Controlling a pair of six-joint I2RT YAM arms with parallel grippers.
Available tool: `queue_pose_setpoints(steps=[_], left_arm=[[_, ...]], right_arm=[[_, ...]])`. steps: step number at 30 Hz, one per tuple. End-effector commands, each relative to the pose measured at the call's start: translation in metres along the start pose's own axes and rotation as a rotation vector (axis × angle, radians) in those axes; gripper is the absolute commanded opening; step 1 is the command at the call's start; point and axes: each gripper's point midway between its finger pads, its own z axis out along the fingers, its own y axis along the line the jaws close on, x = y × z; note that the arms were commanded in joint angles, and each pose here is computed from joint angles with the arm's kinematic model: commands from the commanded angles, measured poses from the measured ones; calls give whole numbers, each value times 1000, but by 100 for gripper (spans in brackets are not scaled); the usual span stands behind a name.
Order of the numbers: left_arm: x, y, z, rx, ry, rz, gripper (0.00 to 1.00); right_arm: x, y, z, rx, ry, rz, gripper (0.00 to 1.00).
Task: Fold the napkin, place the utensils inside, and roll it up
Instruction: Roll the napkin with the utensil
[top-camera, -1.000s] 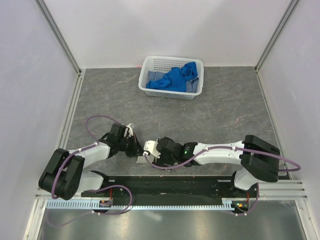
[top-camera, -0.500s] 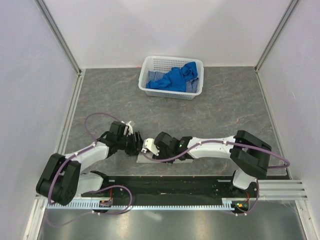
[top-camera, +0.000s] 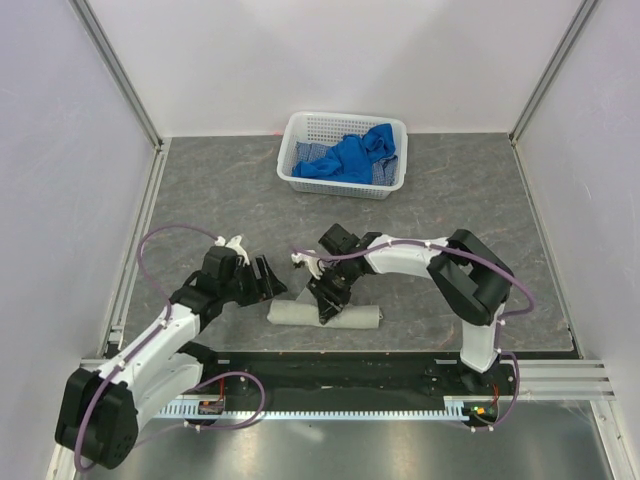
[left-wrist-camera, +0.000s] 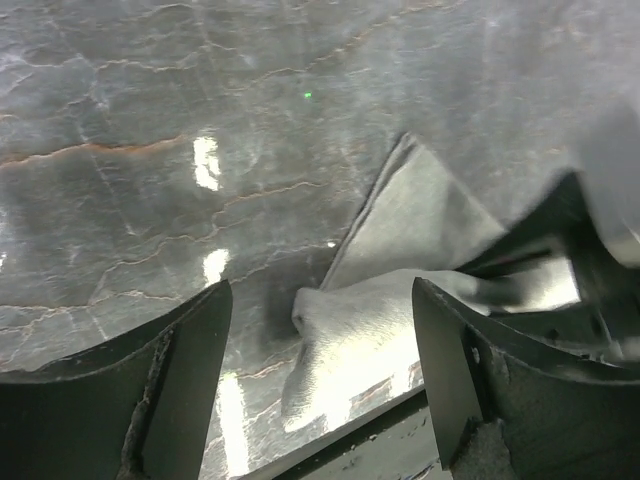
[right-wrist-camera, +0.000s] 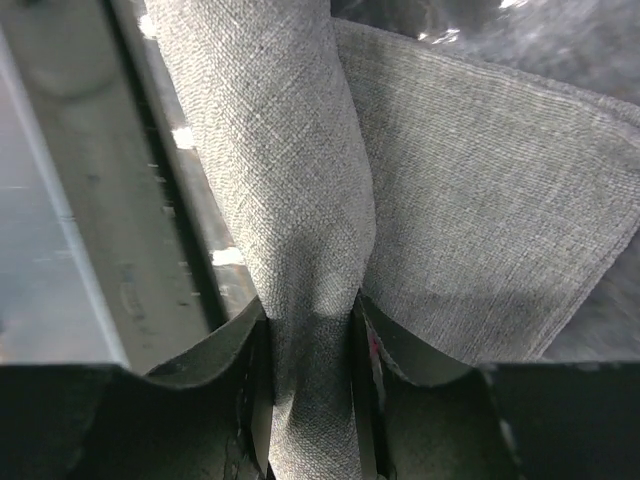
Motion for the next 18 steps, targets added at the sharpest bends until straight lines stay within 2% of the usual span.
queue_pose_setpoints(steps=[1,6,14,18], left_arm=[[2,-13,-5,113,-41,58,79],[12,-25,-7,231,-40,65,78],[27,-23,4,265,14,65,74],[24,-24,11,288,-3,74,68]], right_arm=[[12,19,4,-240,45,192,39],[7,17,1,-396,13,294,39],[9,3,6,-502,-7,383,42],[8,-3,5,-500,-15,394,46]])
